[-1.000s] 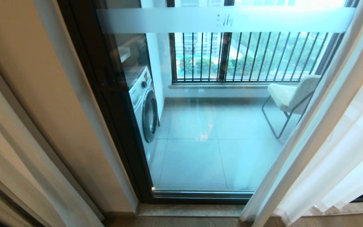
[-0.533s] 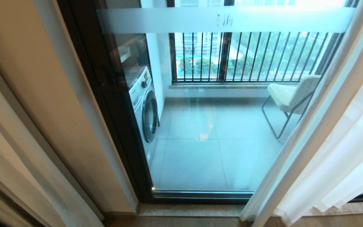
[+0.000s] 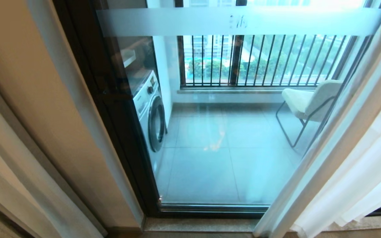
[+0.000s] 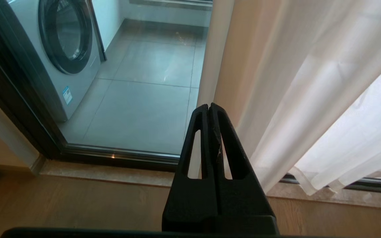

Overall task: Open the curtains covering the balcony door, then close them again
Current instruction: Close the inner curtains on both sides

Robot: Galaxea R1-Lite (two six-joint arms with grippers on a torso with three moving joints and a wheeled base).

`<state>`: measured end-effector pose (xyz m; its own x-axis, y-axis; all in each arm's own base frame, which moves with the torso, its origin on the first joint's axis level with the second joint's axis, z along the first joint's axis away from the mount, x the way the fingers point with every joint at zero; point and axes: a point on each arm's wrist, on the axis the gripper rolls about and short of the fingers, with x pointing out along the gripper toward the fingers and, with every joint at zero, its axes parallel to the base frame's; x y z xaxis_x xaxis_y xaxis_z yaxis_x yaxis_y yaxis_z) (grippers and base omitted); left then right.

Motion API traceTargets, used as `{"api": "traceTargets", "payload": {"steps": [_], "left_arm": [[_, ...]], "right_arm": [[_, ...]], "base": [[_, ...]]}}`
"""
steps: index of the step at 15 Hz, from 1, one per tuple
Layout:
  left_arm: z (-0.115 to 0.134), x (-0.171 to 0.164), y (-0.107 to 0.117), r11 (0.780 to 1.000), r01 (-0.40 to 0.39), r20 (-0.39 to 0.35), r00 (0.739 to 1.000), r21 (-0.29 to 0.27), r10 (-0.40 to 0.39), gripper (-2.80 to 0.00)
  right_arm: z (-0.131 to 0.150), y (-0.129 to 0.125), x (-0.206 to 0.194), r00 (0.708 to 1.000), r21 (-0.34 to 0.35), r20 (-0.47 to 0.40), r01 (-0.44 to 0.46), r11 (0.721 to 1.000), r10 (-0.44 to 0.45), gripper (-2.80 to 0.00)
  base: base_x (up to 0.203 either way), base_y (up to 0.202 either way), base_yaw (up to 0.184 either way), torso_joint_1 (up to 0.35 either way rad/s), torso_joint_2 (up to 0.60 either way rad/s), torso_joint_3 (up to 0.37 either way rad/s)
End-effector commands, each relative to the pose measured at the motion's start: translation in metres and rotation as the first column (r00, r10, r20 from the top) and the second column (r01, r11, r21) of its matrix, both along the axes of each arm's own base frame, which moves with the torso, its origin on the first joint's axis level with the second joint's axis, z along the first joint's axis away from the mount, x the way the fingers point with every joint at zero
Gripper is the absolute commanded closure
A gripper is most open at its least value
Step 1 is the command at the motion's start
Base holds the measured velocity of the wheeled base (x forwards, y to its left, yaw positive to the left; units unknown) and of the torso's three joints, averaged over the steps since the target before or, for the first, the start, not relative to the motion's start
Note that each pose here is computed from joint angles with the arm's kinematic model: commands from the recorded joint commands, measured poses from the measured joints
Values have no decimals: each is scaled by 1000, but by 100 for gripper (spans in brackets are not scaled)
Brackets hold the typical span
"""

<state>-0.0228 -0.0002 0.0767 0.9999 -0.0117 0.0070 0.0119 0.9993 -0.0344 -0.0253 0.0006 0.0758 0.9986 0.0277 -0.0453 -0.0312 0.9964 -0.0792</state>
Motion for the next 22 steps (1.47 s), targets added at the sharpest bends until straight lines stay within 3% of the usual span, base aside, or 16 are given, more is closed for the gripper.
{"api": "traceTargets", "payload": {"steps": [1,15,17,22], "left_arm": [[0,0,0,1000,-1,1,1000,-1,1,0],[1,0,0,1000,-1,4,1000,7,1,0],[4,-1,0,1000,-2,11,1000,-24,2,0],[9,-3,0,1000,5,2,1000,-25,-5,0]], "right_arm": [[0,0,0,1000,-1,-1,0,1000,0,0],[0,0,0,1000,1,-1,0,1000,0,0],[0,0,0,1000,1,-1,-1,1000,1,0],[0,0,0,1000,1,-1,0,1000,0,0]], "base": [[186,0,2,12,2,2],[13,0,0,2,0,0],[0,0,0,0,0,0],[0,0,0,0,0,0]]}}
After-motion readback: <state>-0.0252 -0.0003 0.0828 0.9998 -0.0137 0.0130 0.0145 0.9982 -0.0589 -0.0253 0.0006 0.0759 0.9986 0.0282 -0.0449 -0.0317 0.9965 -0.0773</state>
